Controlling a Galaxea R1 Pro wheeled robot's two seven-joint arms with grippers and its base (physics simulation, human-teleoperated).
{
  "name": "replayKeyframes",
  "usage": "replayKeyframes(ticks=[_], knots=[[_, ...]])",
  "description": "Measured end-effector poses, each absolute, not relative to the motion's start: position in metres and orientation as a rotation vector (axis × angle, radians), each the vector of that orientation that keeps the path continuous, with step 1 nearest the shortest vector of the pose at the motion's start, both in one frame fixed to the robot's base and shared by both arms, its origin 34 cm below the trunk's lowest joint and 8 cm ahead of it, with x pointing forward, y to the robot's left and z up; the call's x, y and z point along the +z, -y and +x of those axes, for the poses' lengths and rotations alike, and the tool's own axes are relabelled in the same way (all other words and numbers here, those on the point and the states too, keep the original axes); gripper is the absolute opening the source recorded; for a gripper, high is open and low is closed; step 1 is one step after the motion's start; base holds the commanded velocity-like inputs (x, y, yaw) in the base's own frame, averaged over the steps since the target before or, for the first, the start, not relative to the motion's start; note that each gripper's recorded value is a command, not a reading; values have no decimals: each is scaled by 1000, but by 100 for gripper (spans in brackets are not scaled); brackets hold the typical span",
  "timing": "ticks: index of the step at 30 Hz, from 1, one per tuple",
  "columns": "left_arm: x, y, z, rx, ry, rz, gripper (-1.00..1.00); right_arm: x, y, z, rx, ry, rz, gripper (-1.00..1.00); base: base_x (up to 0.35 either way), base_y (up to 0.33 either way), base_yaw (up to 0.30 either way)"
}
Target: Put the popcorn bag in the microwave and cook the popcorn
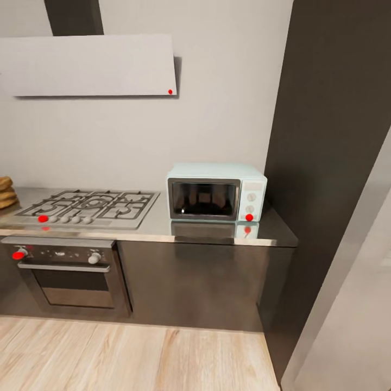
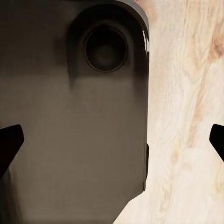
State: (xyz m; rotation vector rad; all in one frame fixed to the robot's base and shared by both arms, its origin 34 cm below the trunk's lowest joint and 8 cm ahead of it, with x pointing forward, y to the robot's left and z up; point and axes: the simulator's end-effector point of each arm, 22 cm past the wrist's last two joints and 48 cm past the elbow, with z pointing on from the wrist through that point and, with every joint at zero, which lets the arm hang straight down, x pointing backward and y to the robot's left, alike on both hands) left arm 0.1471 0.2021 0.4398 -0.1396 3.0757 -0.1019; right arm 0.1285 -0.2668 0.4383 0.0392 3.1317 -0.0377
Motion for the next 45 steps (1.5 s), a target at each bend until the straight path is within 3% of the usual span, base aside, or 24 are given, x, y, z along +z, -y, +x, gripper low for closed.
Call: replayKeyframes(ticks=[20, 35, 45], knots=[[440, -201, 147, -104, -3075, -135, 100, 438, 267, 129, -39, -3130, 49, 100, 290, 0, -5], [440, -201, 147, -104, -3076, -135, 100, 438, 267, 129, -39, -3130, 60, 100, 13, 0, -216], [440, -201, 147, -104, -3076, -135, 100, 438, 267, 129, -38, -3130, 37, 100, 0, 0, -20]])
